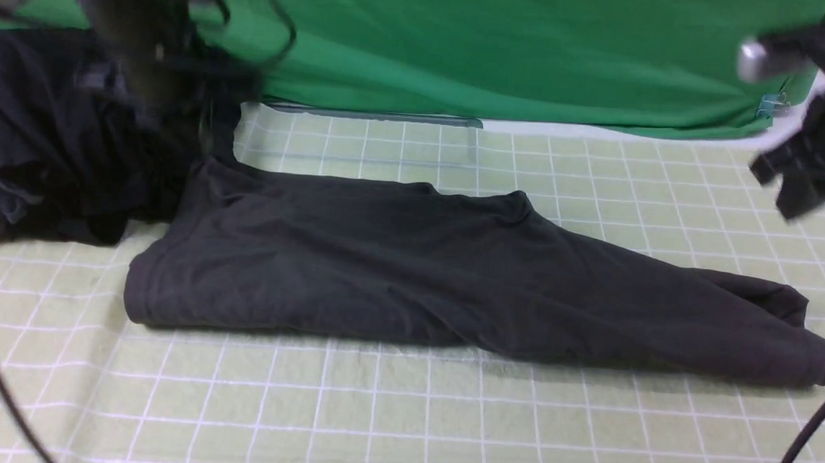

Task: Fold a long-sleeved shirt over a green coffee tablecloth.
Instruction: 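Fold the black garment in half by bringing its near edge over to the far edge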

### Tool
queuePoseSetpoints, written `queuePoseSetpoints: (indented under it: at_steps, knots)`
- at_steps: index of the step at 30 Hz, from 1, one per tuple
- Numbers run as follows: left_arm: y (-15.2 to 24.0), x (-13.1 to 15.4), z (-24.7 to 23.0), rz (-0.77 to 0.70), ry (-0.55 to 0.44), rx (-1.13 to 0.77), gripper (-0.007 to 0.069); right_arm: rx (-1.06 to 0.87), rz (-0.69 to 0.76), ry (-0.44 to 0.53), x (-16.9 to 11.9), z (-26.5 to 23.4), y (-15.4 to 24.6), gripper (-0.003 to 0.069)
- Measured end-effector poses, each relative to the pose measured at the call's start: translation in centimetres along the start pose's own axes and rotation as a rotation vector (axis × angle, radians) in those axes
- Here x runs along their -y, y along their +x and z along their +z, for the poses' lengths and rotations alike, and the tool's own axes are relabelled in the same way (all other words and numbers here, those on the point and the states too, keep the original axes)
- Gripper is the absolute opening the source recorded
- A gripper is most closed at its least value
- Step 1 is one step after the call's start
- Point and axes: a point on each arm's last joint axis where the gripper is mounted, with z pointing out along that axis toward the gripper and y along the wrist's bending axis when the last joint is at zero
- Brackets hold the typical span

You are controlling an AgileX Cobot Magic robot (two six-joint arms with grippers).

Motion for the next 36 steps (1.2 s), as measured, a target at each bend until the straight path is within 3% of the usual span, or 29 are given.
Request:
queuePoseSetpoints:
  at_steps: [2,4,6,12,19,22,25,26,27,36]
  knots:
    - [1.4,0.2,2.1,0.008,-0.001,-0.043,-0.0007,-0.004,0.015,-0.013,0.8,1.5,0.5,0.019]
    - [3.2,0.2,4.7,0.006,0.001,-0.085,-0.0007,-0.045,0.033,-0.027,1.6,4.5,0.9,0.0353]
    - [4.2,0.1,6.1,0.001,-0.009,-0.104,-0.0007,-0.073,0.032,-0.037,1.7,6.3,0.9,0.041]
    - [5.9,-0.6,7.7,-0.015,-0.072,-0.135,-0.0007,-0.106,0.044,-0.067,1.9,10.2,0.6,0.0445]
    - [6.1,-0.7,8.0,-0.027,-0.08,-0.12,-0.0006,-0.075,0.043,-0.068,2.0,12.0,0.2,0.0442]
    - [6.0,-0.7,8.0,-0.026,-0.08,-0.112,-0.0006,-0.095,0.034,-0.08,1.9,12.4,0.4,0.0338]
    - [6.0,-0.8,8.0,-0.027,-0.08,-0.112,-0.0006,-0.114,0.033,-0.088,1.9,12.4,0.5,0.0106]
    - [6.0,-0.8,8.0,-0.027,-0.08,-0.112,-0.0006,-0.114,0.033,-0.088,1.9,12.4,0.5,0.0096]
    - [6.0,-0.8,8.0,-0.026,-0.081,-0.112,-0.0006,-0.12,0.032,-0.091,1.9,12.3,0.5,0.0041]
    - [6.0,-0.8,8.0,-0.027,-0.082,-0.113,-0.0006,-0.017,-0.014,-0.021,2.6,7.8,-1.8,0.0005]
